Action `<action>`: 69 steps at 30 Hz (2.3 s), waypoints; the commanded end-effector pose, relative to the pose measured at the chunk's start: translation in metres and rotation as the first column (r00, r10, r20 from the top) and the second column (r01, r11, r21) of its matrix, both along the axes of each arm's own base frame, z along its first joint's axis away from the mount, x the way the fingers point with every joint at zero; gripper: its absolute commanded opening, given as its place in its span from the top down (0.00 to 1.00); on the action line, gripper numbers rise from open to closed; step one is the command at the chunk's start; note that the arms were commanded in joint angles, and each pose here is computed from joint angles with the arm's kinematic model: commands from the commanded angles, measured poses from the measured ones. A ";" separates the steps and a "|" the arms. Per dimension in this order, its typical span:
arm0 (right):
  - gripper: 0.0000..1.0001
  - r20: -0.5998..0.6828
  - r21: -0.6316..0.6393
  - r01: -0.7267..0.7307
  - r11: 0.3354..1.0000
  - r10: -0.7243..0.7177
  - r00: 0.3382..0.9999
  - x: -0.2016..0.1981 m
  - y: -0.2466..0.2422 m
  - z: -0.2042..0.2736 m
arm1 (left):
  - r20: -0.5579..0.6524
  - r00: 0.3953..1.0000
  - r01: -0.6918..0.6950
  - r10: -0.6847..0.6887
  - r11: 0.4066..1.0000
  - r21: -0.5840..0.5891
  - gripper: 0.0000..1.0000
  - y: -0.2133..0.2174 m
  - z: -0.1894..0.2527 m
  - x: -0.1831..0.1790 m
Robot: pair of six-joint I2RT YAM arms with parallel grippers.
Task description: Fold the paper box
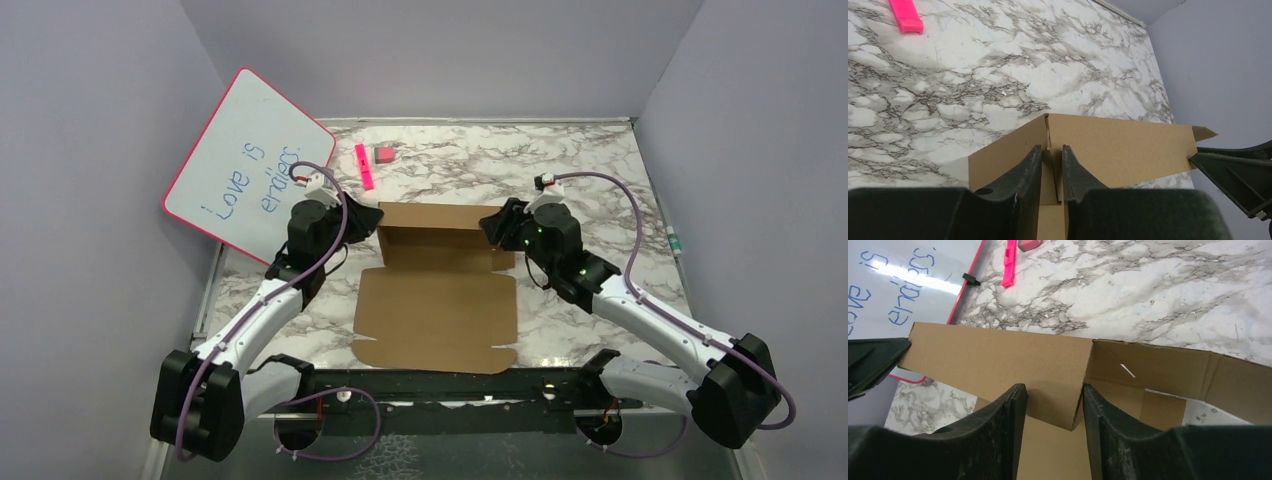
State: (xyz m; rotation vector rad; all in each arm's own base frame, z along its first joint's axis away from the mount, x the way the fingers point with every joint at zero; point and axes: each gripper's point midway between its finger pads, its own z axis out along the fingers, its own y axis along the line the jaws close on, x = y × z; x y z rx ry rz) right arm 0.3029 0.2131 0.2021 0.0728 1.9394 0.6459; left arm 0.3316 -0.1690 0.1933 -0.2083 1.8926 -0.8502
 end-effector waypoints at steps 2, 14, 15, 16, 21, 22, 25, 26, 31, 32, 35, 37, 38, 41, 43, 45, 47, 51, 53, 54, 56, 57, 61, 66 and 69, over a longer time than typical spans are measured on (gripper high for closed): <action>0.51 0.023 0.077 -0.082 0.994 0.080 0.997 0.001 0.022 0.010 | -0.212 0.975 -0.047 0.071 0.992 0.116 1.00 0.021 -0.070 -0.028; 0.44 0.129 0.007 -0.047 0.999 0.046 0.991 0.013 0.005 0.032 | -0.083 0.991 -0.088 0.104 0.979 0.184 0.69 0.035 -0.002 -0.020; 0.43 0.141 0.001 -0.048 0.999 0.047 0.989 0.012 0.003 0.035 | -0.073 0.993 -0.082 0.097 0.978 0.191 0.66 0.034 0.005 -0.019; 0.41 0.150 -0.010 -0.045 0.999 0.046 0.988 0.012 0.001 0.035 | -0.065 0.994 -0.077 0.091 0.976 0.202 0.63 0.034 0.011 -0.018; 0.34 0.194 -0.059 0.006 0.998 0.006 0.981 0.011 -0.022 0.040 | -0.039 0.998 -0.029 0.040 0.968 0.250 0.51 0.031 0.037 -0.014; 0.34 0.203 -0.068 0.021 0.997 -0.006 0.979 0.011 -0.027 0.040 | -0.033 0.999 -0.019 0.028 0.969 0.245 0.50 0.029 0.041 -0.015; 0.33 0.232 -0.109 0.055 0.993 -0.028 0.972 0.015 -0.045 0.038 | -0.025 1.000 0.023 -0.018 0.977 0.214 0.47 0.019 0.050 -0.019; 0.32 0.241 -0.117 0.060 0.991 -0.030 0.970 0.016 -0.049 0.039 | -0.026 0.999 0.035 -0.030 0.977 0.210 0.46 0.016 0.050 -0.020; 0.29 0.267 -0.143 0.054 0.988 -0.013 0.963 0.029 -0.068 0.036 | 0.002 0.998 0.061 -0.062 0.976 0.210 0.43 -0.001 0.060 -0.029; 0.27 0.273 -0.149 0.054 0.987 -0.012 0.962 0.032 -0.072 0.035 | 0.010 0.997 0.067 -0.071 0.975 0.213 0.43 -0.008 0.063 -0.032; 0.22 0.276 -0.172 0.081 0.982 -0.031 0.961 0.044 -0.090 0.032 | 0.051 0.996 0.064 -0.077 0.975 0.212 0.43 -0.026 0.075 -0.042; 0.21 0.275 -0.173 0.068 0.983 -0.018 0.961 0.048 -0.098 0.030 | 0.068 0.993 0.081 -0.098 0.973 0.218 0.43 -0.041 0.078 -0.049; 0.20 0.274 -0.171 0.063 0.983 -0.014 0.962 0.051 -0.103 0.028 | 0.072 0.991 0.091 -0.109 0.971 0.221 0.42 -0.047 0.078 -0.051; 0.17 0.275 -0.182 0.040 0.983 0.012 0.961 0.055 -0.114 0.021 | 0.075 0.988 0.117 -0.138 0.965 0.236 0.42 -0.065 0.073 -0.058; 0.14 0.259 -0.215 0.012 0.977 0.045 0.965 0.058 -0.117 0.012 | 0.081 0.986 0.119 -0.143 0.962 0.247 0.41 -0.073 0.069 -0.060; 0.13 0.243 -0.249 -0.021 0.968 0.083 0.966 0.062 -0.117 0.003 | 0.090 0.985 0.120 -0.147 0.960 0.255 0.41 -0.080 0.066 -0.063; 0.13 0.231 -0.265 -0.050 0.963 0.114 0.966 0.065 -0.116 -0.006 | 0.095 0.983 0.125 -0.155 0.956 0.266 0.41 -0.088 0.062 -0.066; 0.16 0.217 -0.280 -0.089 0.956 0.154 0.964 0.067 -0.113 -0.021 | 0.102 0.970 0.181 -0.222 0.934 0.308 0.40 -0.111 0.049 -0.073; 0.20 0.212 -0.286 -0.114 0.951 0.179 0.961 0.066 -0.110 -0.027 | 0.098 0.961 0.211 -0.257 0.918 0.336 0.39 -0.121 0.039 -0.078; 0.23 0.214 -0.287 -0.130 0.949 0.196 0.957 0.065 -0.107 -0.028 | 0.097 0.957 0.225 -0.273 0.912 0.344 0.38 -0.126 0.034 -0.081; 0.27 0.223 -0.289 -0.162 0.944 0.231 0.947 0.062 -0.102 -0.027 | 0.094 0.951 0.246 -0.294 0.905 0.348 0.38 -0.133 0.024 -0.086; 0.30 0.225 -0.285 -0.186 0.940 0.254 0.940 0.060 -0.099 -0.027 | 0.100 0.949 0.250 -0.300 0.906 0.342 0.38 -0.136 0.021 -0.087; 0.38 0.207 -0.294 -0.232 0.927 0.298 0.932 0.055 -0.094 -0.030 | 0.113 0.946 0.249 -0.303 0.905 0.345 0.38 -0.142 0.005 -0.091; 0.54 0.198 -0.304 -0.268 0.914 0.336 0.921 0.050 -0.090 -0.034 | 0.134 0.940 0.249 -0.315 0.898 0.362 0.37 -0.148 -0.014 -0.093; 0.64 0.196 -0.285 -0.299 0.911 0.361 0.912 0.045 -0.085 -0.033 | 0.147 0.936 0.244 -0.319 0.892 0.379 0.37 -0.151 -0.026 -0.096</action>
